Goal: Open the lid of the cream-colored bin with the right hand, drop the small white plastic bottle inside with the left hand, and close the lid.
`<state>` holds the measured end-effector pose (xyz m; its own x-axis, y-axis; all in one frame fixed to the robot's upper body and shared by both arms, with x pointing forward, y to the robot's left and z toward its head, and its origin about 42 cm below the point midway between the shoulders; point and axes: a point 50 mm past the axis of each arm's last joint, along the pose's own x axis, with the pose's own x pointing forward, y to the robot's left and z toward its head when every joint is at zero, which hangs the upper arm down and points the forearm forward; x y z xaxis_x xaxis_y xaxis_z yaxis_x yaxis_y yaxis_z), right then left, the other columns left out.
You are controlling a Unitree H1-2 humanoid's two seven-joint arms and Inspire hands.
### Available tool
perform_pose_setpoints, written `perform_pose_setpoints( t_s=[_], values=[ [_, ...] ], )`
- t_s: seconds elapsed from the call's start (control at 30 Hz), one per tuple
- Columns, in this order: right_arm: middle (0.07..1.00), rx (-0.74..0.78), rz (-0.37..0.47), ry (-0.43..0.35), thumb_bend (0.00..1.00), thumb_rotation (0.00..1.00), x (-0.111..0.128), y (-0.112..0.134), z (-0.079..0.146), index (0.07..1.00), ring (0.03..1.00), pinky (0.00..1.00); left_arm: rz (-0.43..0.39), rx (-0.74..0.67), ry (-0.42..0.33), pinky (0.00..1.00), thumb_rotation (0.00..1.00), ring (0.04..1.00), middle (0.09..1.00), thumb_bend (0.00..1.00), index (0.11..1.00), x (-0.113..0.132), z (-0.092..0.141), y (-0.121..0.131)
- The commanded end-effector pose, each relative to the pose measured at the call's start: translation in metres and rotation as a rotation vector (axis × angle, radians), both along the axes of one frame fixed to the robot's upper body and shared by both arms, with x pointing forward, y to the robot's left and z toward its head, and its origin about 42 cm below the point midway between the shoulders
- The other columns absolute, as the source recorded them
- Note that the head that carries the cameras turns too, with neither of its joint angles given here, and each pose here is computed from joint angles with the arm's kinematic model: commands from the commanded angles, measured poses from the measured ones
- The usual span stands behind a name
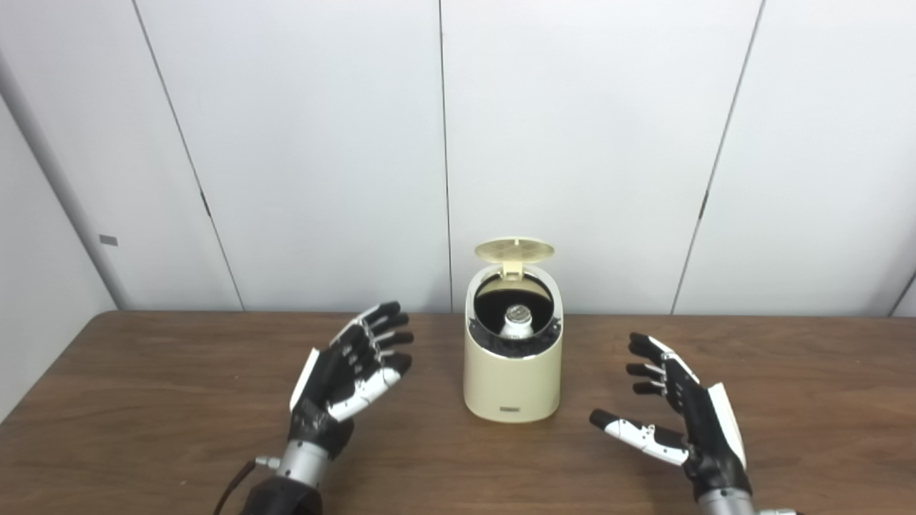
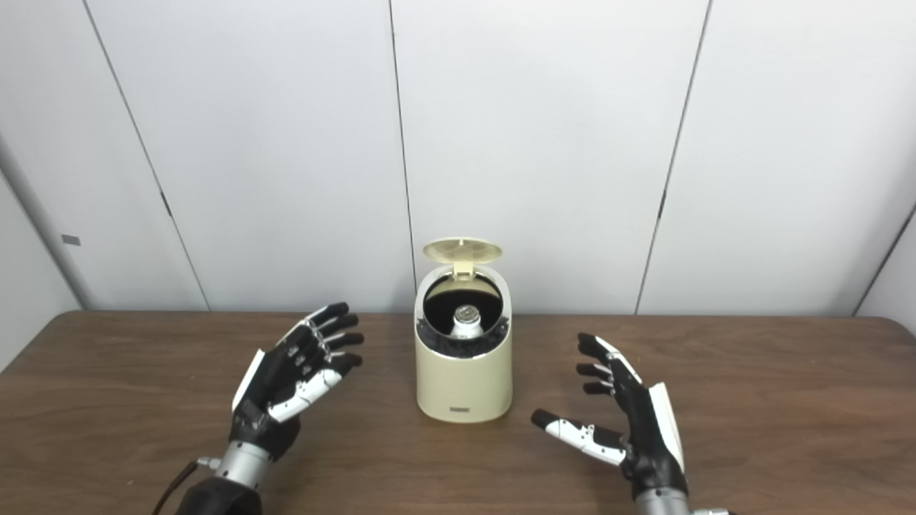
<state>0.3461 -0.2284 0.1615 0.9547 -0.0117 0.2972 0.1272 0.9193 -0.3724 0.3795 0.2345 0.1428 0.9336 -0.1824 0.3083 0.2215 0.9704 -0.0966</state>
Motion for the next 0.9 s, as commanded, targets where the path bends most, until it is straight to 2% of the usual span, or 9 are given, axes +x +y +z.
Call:
perform_pose_setpoints(
  t_s=[0.0,0.1,0.2,0.33,0.47,0.63,0.87],
  values=[
    [0.834,-0.032,0.047,-0.133,0.68,0.35,0.016,0.004,0.044,0.828,0.762,0.65,-0.014,0.009,-0.097,0.64,0.2,0.76,0.817,0.75,0.847,0.008,0.017,0.001],
    [0.847,-0.126,0.097,-0.149,0.67,0.33,0.029,0.005,0.073,0.835,0.782,0.65,-0.017,0.027,-0.092,0.64,0.17,0.77,0.824,0.74,0.87,0.006,0.009,0.003],
    [0.834,-0.249,0.123,-0.156,0.7,0.36,0.041,0.009,0.105,0.843,0.812,0.72,-0.015,0.065,-0.093,0.64,0.19,0.776,0.837,0.75,0.879,0.005,0.003,0.003],
    [0.833,-0.367,0.144,-0.161,0.74,0.42,0.055,0.015,0.143,0.835,0.828,0.73,-0.022,0.084,-0.082,0.66,0.17,0.796,0.846,0.75,0.89,0.002,-0.004,0.002],
    [0.866,-0.484,0.151,-0.158,0.73,0.5,0.065,0.024,0.177,0.851,0.854,0.75,-0.023,0.11,-0.065,0.67,0.11,0.78,0.838,0.73,0.893,0.0,-0.009,0.0],
    [0.897,-0.571,0.183,-0.167,0.71,0.58,0.073,0.034,0.201,0.868,0.902,0.8,-0.036,0.128,-0.049,0.68,0.08,0.793,0.847,0.72,0.903,0.0,-0.011,-0.002],
    [0.895,-0.656,0.203,-0.164,0.72,0.63,0.081,0.045,0.22,0.864,0.893,0.77,-0.049,0.128,-0.033,0.71,0.11,0.823,0.871,0.72,0.917,-0.002,-0.015,-0.004]
  ],
)
